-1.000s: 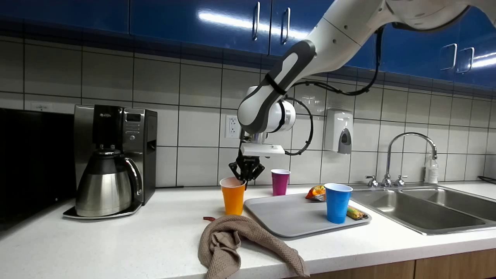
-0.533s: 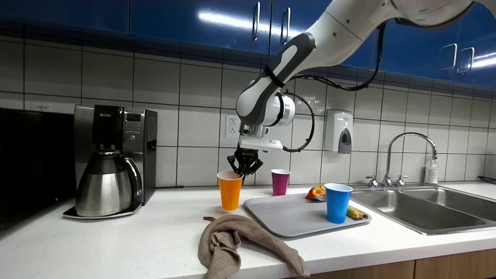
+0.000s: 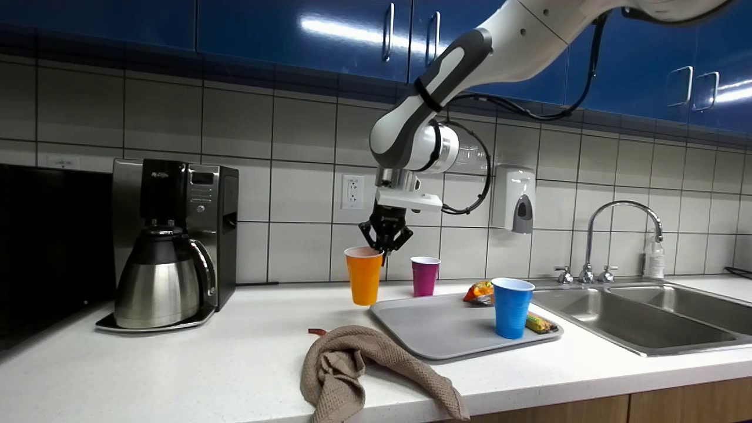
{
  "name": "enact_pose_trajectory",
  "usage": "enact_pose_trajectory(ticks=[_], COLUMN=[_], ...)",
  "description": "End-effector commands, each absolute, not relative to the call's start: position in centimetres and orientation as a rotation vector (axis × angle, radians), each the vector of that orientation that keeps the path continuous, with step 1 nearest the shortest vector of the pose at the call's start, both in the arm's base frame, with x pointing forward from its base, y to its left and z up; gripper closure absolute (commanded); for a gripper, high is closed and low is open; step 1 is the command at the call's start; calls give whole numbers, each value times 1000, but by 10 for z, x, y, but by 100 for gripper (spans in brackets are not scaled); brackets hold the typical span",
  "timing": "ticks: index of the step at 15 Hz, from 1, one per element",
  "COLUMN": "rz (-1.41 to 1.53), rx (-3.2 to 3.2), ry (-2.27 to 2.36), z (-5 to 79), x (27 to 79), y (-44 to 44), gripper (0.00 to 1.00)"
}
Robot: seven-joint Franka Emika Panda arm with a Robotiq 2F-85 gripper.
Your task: Move the cups onto the tray
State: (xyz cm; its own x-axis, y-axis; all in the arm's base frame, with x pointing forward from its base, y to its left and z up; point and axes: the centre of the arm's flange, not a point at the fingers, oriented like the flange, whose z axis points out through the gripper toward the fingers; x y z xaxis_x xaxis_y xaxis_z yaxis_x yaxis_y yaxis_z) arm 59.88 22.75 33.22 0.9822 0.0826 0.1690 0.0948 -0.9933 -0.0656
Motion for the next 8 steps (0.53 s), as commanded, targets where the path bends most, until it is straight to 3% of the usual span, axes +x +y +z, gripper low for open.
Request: enact_pose_trajectory(ticks=[1,8], rz=[-215,-193], rx=[-3066,-3093], ry=[-126,-57], z=[345,331], x=[589,585], y=[204,163], gripper=[99,99])
